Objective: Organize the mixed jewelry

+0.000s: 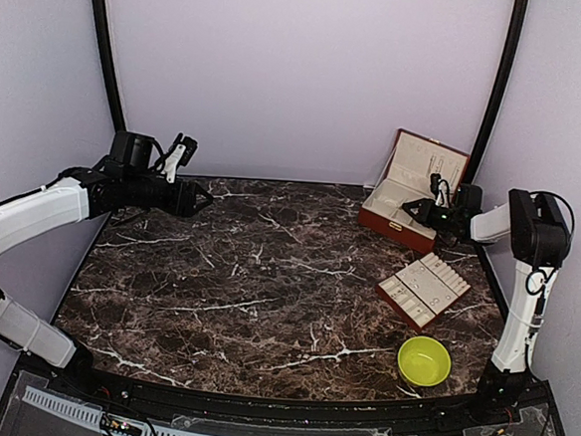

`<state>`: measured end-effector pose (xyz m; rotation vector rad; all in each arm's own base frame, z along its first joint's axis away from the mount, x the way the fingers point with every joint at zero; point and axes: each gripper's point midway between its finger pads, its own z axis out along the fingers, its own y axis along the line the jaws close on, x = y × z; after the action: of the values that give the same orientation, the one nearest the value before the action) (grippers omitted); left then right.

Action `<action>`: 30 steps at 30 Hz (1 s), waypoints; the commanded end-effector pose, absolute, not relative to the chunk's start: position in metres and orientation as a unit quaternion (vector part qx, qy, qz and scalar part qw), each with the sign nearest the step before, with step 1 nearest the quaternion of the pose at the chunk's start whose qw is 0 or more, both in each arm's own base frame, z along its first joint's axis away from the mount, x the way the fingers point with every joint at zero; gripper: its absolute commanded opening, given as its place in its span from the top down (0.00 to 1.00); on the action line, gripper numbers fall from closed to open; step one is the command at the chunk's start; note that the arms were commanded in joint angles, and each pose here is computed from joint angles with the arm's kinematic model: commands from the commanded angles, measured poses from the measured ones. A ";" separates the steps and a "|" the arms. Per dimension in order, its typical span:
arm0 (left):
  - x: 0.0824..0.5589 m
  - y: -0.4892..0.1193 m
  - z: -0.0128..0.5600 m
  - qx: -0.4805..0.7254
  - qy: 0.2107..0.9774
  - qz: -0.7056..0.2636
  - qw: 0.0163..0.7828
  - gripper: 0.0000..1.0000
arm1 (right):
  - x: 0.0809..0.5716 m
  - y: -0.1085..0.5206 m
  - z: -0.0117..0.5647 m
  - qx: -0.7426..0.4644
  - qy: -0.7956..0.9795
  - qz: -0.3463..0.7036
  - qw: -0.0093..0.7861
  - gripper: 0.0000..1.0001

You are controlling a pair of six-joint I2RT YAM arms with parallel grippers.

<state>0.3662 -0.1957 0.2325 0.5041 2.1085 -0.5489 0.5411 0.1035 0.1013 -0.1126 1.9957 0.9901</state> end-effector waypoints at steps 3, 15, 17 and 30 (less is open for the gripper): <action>0.363 -0.194 0.247 0.203 0.841 -0.224 0.449 0.37 | 0.547 0.105 0.098 -0.045 0.805 0.394 0.441 0.80; 0.364 -0.193 0.249 0.198 0.840 -0.224 0.453 0.37 | 0.542 0.106 0.108 -0.053 0.800 0.389 0.454 0.77; 0.365 -0.192 0.248 0.195 0.841 -0.221 0.453 0.35 | 0.540 0.106 0.117 -0.057 0.796 0.390 0.460 0.73; 0.370 -0.185 0.238 0.185 0.851 -0.198 0.451 0.22 | 0.498 0.110 0.203 -0.085 0.766 0.370 0.519 0.46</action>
<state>0.3682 -0.1912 0.2345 0.4707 2.1100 -0.5273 0.5170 0.1035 0.1741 -0.1612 1.8941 0.9234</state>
